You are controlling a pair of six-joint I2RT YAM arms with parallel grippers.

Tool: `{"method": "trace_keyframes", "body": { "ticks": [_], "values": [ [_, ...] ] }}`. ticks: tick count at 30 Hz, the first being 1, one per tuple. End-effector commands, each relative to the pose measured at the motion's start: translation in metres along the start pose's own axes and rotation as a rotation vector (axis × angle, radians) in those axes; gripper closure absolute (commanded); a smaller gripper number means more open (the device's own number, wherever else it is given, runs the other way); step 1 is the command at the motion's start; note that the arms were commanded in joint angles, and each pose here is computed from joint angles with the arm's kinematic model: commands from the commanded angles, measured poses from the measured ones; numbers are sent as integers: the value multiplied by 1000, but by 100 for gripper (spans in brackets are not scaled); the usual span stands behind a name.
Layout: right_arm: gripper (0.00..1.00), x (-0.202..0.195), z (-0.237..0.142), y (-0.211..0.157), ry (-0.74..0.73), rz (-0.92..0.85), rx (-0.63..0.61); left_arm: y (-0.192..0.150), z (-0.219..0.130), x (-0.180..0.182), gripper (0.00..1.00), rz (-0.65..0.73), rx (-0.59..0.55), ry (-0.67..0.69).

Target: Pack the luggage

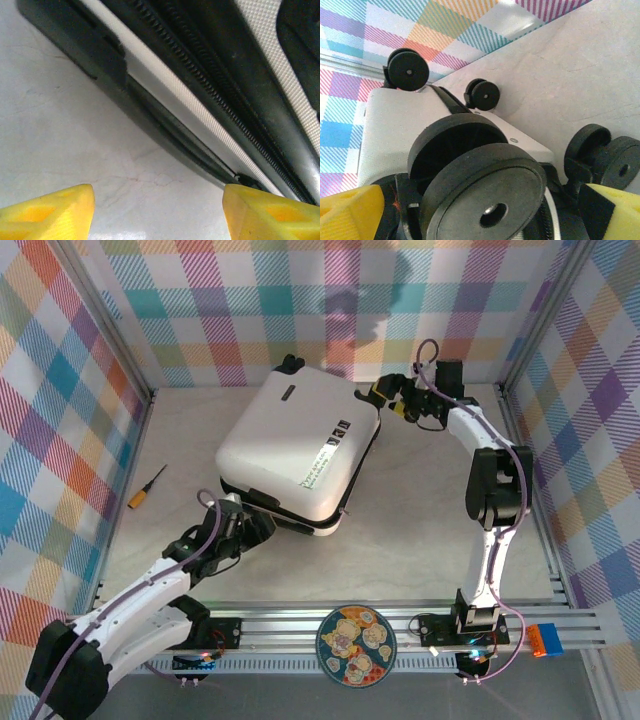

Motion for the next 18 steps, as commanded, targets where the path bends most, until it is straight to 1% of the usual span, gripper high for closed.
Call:
{"method": "trace_keyframes", "body": {
  "ticks": [1,6,9,15,18],
  "values": [
    [1,15,3,5,91,-13,25,5,10,-9,31,-23,-37,-51],
    [3,13,4,-1,121,-7,46,8,27,-11,32,-45,-41,-47],
    [6,13,4,-4,136,-4,57,8,33,-7,37,-63,-49,-21],
    [14,12,4,-10,169,6,79,8,38,11,55,-81,-75,88],
    [16,9,5,-13,174,10,93,8,42,17,58,-67,-75,139]
  ]
}}
Point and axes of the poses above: each hand's point on the last joint's axis, 136 mm out from that joint toward the fingers, its own z axis out along the fingers, its own x axis along the line the jaws close on, y = z × x, the point moved 4 cm from there along -z, back along the fingers, and after that the axes turned 8 degrees about z, right-handed, at the moved point
